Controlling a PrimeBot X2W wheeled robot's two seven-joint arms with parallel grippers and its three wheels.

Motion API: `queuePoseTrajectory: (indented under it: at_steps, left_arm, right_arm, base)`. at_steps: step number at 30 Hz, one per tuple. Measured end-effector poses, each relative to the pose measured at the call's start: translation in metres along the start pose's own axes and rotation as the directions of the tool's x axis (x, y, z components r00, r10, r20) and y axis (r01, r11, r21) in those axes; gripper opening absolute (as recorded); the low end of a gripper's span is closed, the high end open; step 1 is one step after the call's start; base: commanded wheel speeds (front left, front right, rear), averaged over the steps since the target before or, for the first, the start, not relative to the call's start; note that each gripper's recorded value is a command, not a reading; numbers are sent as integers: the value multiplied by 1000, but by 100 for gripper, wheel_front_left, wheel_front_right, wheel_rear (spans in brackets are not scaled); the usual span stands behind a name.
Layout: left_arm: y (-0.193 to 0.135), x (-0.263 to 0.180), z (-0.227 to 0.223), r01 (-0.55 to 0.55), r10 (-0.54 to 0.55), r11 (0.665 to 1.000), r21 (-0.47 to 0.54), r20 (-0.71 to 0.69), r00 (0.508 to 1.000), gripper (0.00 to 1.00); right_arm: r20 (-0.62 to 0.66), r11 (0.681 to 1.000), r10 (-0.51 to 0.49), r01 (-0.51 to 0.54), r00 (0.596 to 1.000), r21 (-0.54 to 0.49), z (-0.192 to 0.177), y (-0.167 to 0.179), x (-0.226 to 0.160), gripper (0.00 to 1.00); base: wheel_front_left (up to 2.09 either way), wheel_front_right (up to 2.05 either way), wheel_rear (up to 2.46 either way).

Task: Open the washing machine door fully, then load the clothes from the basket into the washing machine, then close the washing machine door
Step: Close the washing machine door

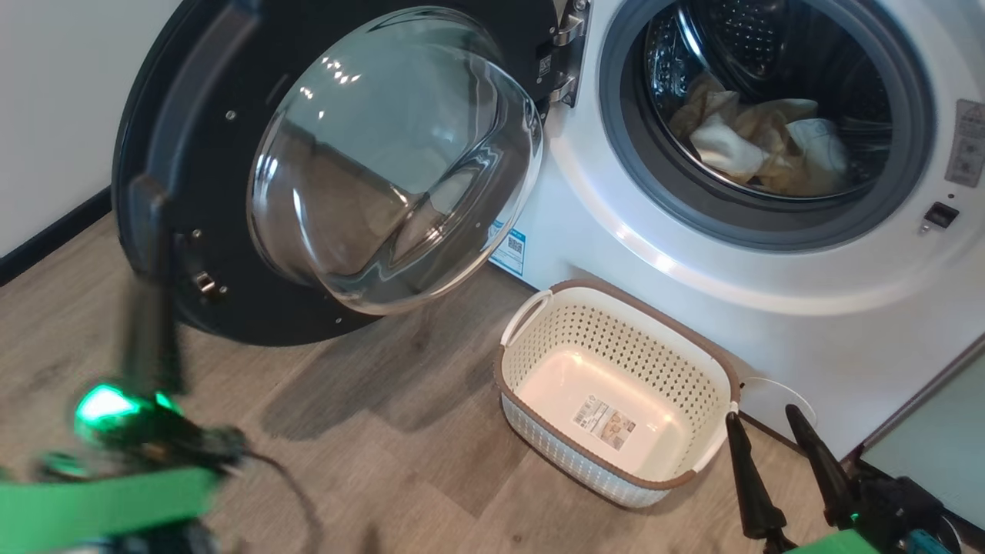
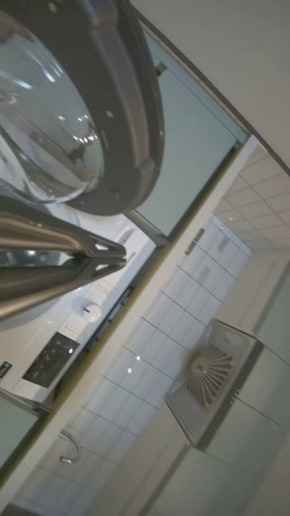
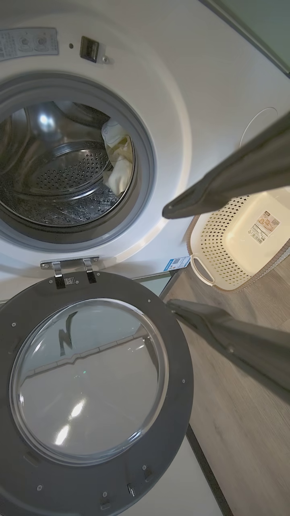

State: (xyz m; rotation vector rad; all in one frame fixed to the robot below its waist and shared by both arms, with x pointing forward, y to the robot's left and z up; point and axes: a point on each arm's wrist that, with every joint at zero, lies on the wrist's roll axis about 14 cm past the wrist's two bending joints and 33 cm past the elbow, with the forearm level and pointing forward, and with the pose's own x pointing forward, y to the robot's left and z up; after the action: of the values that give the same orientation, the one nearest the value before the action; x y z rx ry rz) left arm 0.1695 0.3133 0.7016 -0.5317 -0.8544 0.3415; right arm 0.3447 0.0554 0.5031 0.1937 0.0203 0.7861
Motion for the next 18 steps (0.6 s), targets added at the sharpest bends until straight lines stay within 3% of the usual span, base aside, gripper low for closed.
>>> queuePoseTrajectory:
  at_steps: [1,5,10,14,18]
  left_arm:
    - [-5,10,23,50,-43,996,-79,83,996,0]
    - [-15,28,69,156,-107,964,-214,224,969,0]
    - [-14,53,121,250,-166,940,-232,327,930,0]
    - [19,76,149,184,-92,953,-240,349,933,0]
    - [69,98,153,37,50,959,-283,293,955,0]
  right_arm:
    - [-1,1000,1,-1,1000,0,0,0,0,100]
    - [-1,1000,2,-2,1000,0,1,0,0,100]
    - [-1,1000,3,-3,1000,0,1,0,0,100]
    - [0,1000,2,-2,1000,3,1,0,1,100]
    - [-3,1000,0,0,1000,6,0,-1,1,100]
  base:
    - [0,0,0]
    - [0,0,0]
    - [0,0,0]
    - [0,0,0]
    - [0,0,0]
